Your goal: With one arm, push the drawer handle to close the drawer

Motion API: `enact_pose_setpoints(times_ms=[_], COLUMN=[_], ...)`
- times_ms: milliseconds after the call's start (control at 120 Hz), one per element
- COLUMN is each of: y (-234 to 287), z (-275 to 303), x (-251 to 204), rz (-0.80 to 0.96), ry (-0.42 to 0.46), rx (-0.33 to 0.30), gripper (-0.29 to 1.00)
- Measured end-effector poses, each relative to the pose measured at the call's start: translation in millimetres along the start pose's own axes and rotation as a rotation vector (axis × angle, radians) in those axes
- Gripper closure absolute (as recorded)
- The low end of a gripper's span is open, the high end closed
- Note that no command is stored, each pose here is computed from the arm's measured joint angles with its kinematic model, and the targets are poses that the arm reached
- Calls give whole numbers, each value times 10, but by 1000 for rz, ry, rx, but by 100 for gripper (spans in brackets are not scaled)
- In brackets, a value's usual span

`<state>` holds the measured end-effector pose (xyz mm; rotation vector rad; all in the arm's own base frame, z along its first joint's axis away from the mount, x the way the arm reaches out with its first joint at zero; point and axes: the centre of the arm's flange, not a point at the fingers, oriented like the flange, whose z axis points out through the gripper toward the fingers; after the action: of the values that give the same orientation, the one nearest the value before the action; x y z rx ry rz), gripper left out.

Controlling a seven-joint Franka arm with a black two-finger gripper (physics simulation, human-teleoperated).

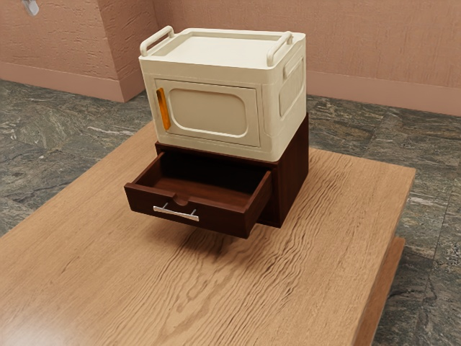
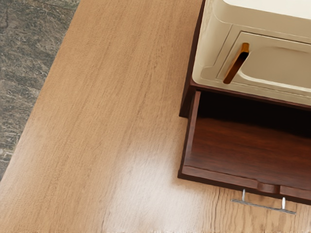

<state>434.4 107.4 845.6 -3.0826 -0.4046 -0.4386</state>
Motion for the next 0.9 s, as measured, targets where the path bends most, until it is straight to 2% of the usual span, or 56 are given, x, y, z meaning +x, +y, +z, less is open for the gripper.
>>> enact_pose_setpoints(times_ms=[67,133,183,258,308,367,500,667,708,817,900], y=[98,28,96,227,289,429,758,1187,1257,1361,1451], z=[209,405,662,1546,1963,2360,3198,3756,3795,3861,3897], x=[-115,-734,-1295,-1930,-2192,-2370,-2256,-1992,-1930,-1813,-1681], rz=[42,78,101,121,130,155,185,227,230,226,222], ry=[-63,-132,-177,-338,-411,-453,-495,-444,-420,-373,-346], rx=[-38,-82,-71,-44,-31,-20,-26,-41,-46,-54,-58], gripper=[2,2,2,2,2,2,2,6,12,40,55])
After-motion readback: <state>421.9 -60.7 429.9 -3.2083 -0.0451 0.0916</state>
